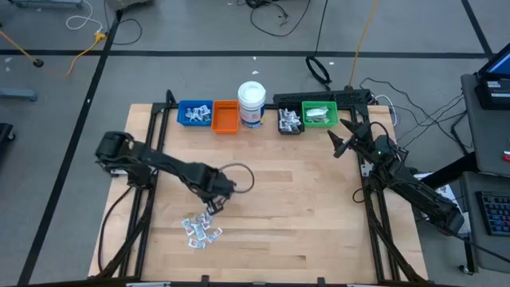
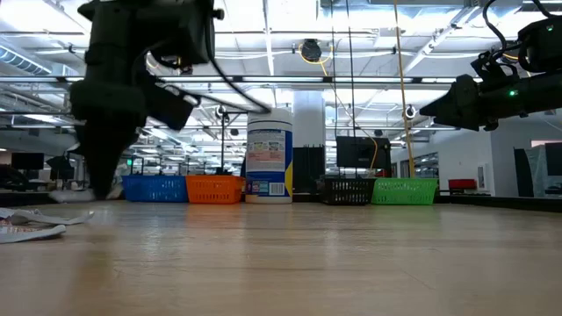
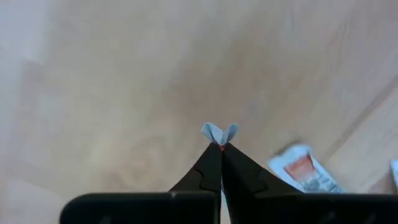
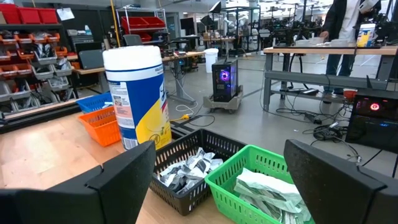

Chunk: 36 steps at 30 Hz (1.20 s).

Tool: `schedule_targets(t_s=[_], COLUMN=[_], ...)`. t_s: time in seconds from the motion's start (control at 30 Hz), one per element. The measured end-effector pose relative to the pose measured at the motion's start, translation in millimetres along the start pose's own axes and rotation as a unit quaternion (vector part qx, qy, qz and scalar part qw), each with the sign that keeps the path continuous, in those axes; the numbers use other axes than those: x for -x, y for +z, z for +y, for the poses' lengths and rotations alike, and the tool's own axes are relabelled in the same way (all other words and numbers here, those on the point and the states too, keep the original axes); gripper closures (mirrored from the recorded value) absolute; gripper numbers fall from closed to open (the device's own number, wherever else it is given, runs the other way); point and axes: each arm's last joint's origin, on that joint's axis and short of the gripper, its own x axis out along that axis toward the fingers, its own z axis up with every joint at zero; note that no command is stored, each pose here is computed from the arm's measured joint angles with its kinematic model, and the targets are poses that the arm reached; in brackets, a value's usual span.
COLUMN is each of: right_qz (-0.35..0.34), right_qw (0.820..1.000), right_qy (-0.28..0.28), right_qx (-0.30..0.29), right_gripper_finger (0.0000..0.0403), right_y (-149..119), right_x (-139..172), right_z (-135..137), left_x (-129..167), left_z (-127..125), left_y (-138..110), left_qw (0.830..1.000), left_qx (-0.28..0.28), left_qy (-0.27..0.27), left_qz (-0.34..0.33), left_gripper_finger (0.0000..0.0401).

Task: Pick & Place First Aid Supplies
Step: Put the ointment pack into the orange bin

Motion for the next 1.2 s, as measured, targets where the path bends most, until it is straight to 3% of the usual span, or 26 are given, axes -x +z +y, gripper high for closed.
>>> schedule_targets(t_s=[0.13,0.3,0.53,0.63,0.9,1.2], right_qz=[0.0,0.0,0.0,0.0,-0.001,0.0], right_qw=[1.0,1.0,1.0,1.0,1.0,1.0], right_qy=[0.0,0.0,0.0,0.0,0.0,0.0], right_qx=[0.0,0.0,0.0,0.0,0.0,0.0], right_gripper_finger=[0.005,0.005,0.005,0.005,0.005,0.005], right_y=[0,0,0,0,0,0], right_x=[0,0,0,0,0,0], right_z=[0,0,0,0,0,0], left_x=[31,65,88,94,87,45], left_z=[24,60,106,123,176,219], left_y=[5,9,22,38,85,123], left_qw=[0.996,0.979,0.934,0.91,0.845,0.845], left_qx=[0.032,0.091,0.199,0.232,0.33,0.348], left_qy=[0.014,0.037,0.091,0.088,0.085,0.063], left_qz=[-0.081,-0.179,-0.283,-0.332,-0.412,-0.402], left_gripper_finger=[0.0397,0.0399,0.0399,0.04,0.04,0.04])
